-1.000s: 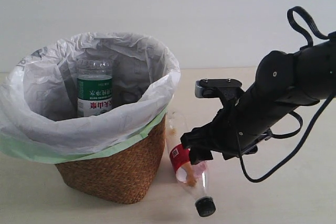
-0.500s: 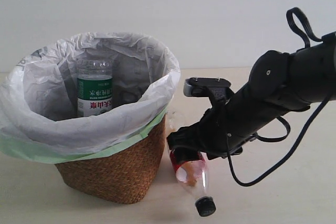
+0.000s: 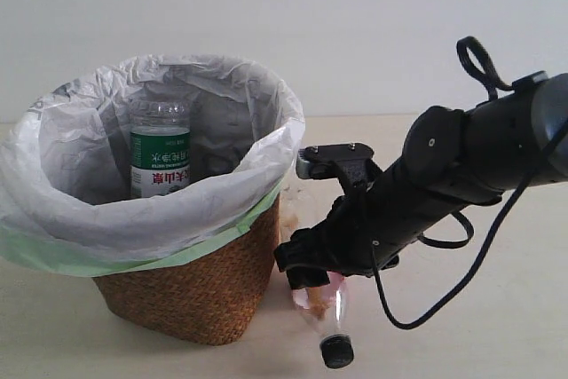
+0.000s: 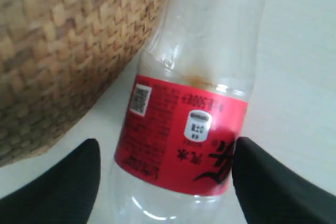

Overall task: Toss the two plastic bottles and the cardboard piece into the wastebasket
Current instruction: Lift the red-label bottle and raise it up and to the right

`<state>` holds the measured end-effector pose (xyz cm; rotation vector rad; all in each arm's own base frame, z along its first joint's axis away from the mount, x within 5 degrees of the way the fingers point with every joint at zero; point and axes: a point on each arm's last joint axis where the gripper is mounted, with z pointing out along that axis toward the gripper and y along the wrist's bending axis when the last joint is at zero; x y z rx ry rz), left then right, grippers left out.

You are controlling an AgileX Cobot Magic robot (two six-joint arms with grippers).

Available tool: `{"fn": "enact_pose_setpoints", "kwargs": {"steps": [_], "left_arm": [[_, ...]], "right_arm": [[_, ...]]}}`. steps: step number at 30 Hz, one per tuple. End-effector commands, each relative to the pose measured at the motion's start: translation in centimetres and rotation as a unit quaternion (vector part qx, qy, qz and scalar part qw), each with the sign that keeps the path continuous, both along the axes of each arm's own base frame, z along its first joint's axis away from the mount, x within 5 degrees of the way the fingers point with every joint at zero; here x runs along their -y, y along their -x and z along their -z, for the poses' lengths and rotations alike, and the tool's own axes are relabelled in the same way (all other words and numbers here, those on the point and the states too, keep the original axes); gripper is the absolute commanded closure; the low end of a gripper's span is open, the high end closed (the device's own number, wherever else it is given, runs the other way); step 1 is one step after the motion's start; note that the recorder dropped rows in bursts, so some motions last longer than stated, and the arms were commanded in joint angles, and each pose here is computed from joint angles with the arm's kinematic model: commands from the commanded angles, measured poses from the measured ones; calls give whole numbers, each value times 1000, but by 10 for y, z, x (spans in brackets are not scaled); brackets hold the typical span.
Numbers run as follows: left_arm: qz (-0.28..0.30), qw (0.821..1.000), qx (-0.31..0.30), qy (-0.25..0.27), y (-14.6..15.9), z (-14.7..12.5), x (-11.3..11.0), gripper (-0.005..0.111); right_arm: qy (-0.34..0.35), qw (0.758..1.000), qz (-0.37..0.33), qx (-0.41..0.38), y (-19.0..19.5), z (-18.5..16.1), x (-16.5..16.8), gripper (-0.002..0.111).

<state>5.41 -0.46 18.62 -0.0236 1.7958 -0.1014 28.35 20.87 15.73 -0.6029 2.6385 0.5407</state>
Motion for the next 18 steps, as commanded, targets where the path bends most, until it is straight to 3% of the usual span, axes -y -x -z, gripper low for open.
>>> {"fn": "enact_pose_setpoints", "kwargs": {"steps": [1, 14, 17, 18], "left_arm": [[-1, 1000, 2, 1, 0, 1, 0, 103], [-1, 1000, 2, 1, 0, 1, 0, 103], [-1, 1000, 2, 1, 0, 1, 0, 103], [-1, 1000, 2, 1, 0, 1, 0, 103]], "right_arm": [[13, 1000, -5, 5, -3, 11, 0, 45], [19, 999, 13, 28, -11, 23, 0, 46], [19, 999, 14, 30, -11, 23, 0, 59], [19, 999, 14, 30, -11, 23, 0, 71]]}}
